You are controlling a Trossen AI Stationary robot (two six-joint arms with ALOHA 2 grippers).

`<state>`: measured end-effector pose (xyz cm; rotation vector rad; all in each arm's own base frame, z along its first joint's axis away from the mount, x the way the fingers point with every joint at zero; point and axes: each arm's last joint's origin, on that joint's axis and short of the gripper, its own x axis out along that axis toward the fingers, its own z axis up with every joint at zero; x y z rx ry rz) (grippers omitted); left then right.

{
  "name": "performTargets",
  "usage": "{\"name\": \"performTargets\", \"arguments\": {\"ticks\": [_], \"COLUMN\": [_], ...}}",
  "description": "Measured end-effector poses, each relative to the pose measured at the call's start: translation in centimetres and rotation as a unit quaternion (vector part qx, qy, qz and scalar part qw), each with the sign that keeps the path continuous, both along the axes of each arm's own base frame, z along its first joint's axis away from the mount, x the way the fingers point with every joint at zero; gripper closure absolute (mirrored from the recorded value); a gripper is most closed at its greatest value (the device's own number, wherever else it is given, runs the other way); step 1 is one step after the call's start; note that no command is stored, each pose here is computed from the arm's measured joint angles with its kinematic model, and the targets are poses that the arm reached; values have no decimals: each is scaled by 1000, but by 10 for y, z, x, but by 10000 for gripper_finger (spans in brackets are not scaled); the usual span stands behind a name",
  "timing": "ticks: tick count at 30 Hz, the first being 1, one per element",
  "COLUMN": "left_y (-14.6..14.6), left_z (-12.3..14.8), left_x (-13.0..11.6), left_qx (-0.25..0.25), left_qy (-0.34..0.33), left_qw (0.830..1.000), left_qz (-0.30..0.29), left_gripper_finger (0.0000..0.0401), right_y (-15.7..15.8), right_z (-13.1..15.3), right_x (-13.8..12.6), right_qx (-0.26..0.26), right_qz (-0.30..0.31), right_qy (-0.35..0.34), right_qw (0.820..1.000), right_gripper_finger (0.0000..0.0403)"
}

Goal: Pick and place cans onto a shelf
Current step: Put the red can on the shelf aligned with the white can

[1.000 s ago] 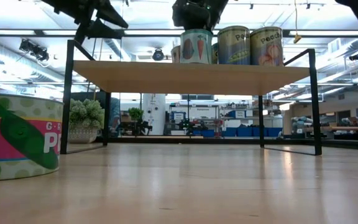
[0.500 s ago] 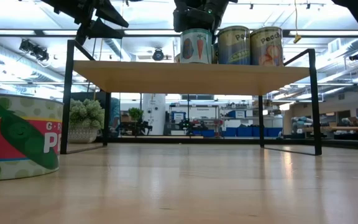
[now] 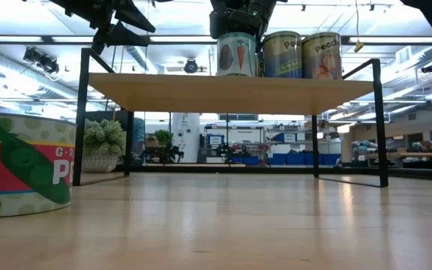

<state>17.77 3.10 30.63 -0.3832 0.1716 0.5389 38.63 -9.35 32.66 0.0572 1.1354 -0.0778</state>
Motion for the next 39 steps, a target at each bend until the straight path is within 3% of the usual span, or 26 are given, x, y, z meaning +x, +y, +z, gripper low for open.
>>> {"name": "performTargets", "arguments": {"ticks": [7,20,26,31,39], "left_y": [0,0,0,0,0], "left_z": [0,0,0,0,0], "left_x": [0,0,0,0,0], "left_qx": [0,-3,-3,-3,-2], "left_qy": [0,-1,-2,-2,-2], "left_qw": [1000,1000,1000,1000,1000], "left_qz": [0,-9,-8,-6,-6], "left_gripper_finger": [200,200,200,200,200], "right_y": [0,0,-8,-24,-26], "right_z": [1,39,46,32,4], "right_x": [0,0,4,11,18], "right_qx": [0,-15,-68,-64,-45], "right_qz": [0,-2,-55,-108,-108], "right_qy": [-2,-64,-95,-90,-17], "right_qw": [1000,998,992,988,993], "right_gripper_finger": [45,45,48,55,56]}}
